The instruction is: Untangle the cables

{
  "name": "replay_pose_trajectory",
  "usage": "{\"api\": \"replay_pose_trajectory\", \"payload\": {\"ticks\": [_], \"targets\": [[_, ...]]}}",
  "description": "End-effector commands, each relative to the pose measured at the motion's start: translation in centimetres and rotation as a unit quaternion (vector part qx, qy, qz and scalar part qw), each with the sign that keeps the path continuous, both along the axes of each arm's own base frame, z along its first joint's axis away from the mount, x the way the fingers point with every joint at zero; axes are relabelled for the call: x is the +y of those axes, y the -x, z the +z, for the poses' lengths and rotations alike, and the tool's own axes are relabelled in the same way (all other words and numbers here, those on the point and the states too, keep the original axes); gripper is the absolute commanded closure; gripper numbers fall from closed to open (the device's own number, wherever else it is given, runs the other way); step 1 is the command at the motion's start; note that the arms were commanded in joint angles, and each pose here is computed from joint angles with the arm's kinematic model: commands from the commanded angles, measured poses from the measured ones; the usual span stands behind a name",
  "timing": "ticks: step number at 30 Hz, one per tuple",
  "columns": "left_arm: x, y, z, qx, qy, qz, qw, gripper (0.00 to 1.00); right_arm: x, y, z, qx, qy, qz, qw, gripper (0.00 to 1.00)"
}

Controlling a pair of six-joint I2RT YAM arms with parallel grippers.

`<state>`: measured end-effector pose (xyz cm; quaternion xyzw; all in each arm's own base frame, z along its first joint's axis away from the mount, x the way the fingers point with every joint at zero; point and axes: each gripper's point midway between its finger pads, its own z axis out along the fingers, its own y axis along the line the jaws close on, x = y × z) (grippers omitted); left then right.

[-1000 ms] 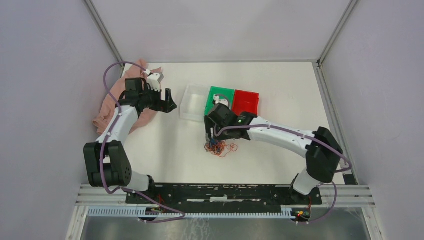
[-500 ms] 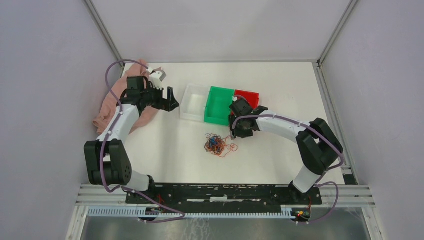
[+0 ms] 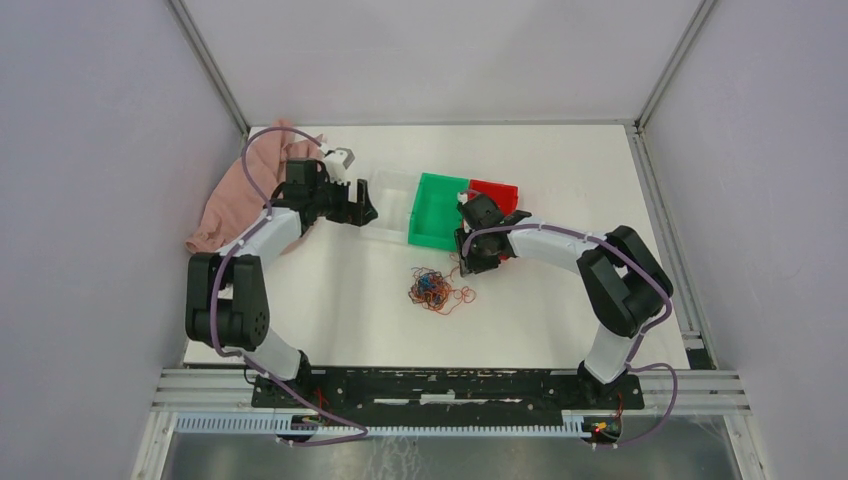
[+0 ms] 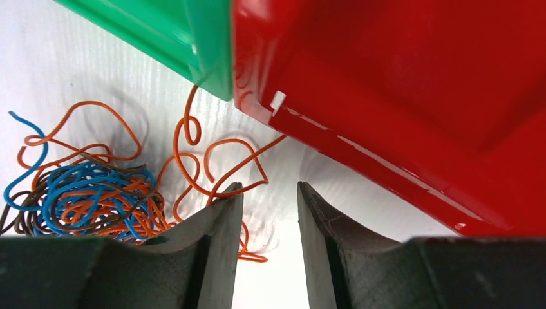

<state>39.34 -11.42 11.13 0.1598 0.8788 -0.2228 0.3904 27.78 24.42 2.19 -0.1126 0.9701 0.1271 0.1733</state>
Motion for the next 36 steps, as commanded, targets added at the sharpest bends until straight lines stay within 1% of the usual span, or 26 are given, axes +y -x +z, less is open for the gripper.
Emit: {"api": "replay_pose_trajectory", "payload": {"ticks": [1,5,7,8,13,19,21,23,26,28,30,33,36], "targets": [[0.3,-1.5,-0.4,-0.004,0.012,0.04,0.999,0.09,2.0,-2.2,2.4,-0.052,-0.041,0.028,0.997,0.57],[0.2,-1.6,-0.6,-0.006,0.026,0.058,0.998,0.29,1.9,-3.2,2.7,-0.064,-0.047,0.022,0.997,0.6],[-0.2,-1.5,-0.5,0.0,0.041,0.054,0.998,0.36,1.5,-4.0,2.7,-0.066,-0.05,0.013,0.996,0.61],[-0.5,-1.3,-0.7,0.005,0.047,0.051,0.998,0.38,1.3,-4.4,2.6,-0.067,-0.05,0.008,0.996,0.61],[-1.3,-0.8,-1.2,0.023,0.062,0.038,0.997,0.39,0.2,-6.5,2.6,-0.074,-0.048,-0.003,0.996,0.61],[-1.4,-1.4,-1.5,0.029,0.066,0.042,0.997,0.39,-0.9,-8.3,3.3,-0.09,-0.036,-0.001,0.995,0.59],[-1.3,-1.7,-1.3,0.024,0.065,0.046,0.997,0.39,-0.8,-8.0,3.5,-0.087,-0.05,-0.001,0.995,0.58],[-1.1,-2.3,-1.0,0.009,0.059,0.052,0.997,0.39,-0.3,-7.2,3.9,-0.086,-0.077,0.001,0.993,0.51],[-0.8,-3.3,-0.5,-0.004,0.051,0.057,0.997,0.4,0.1,-5.9,4.0,-0.084,-0.11,0.001,0.99,0.39],[-0.9,-3.8,-0.2,-0.007,0.052,0.058,0.997,0.41,0.4,-4.9,4.0,-0.075,-0.131,0.005,0.989,0.35],[-0.9,-4.3,0.0,-0.01,0.052,0.06,0.997,0.42,0.6,-4.4,4.6,-0.078,-0.146,0.004,0.986,0.35],[-0.9,-4.6,0.3,-0.013,0.051,0.058,0.997,0.44,1.2,-3.7,5.4,-0.081,-0.178,0.009,0.981,0.37],[-1.0,-4.4,0.8,-0.012,0.048,0.046,0.998,0.45,2.1,-3.3,6.3,-0.082,-0.204,0.024,0.975,0.39]]}}
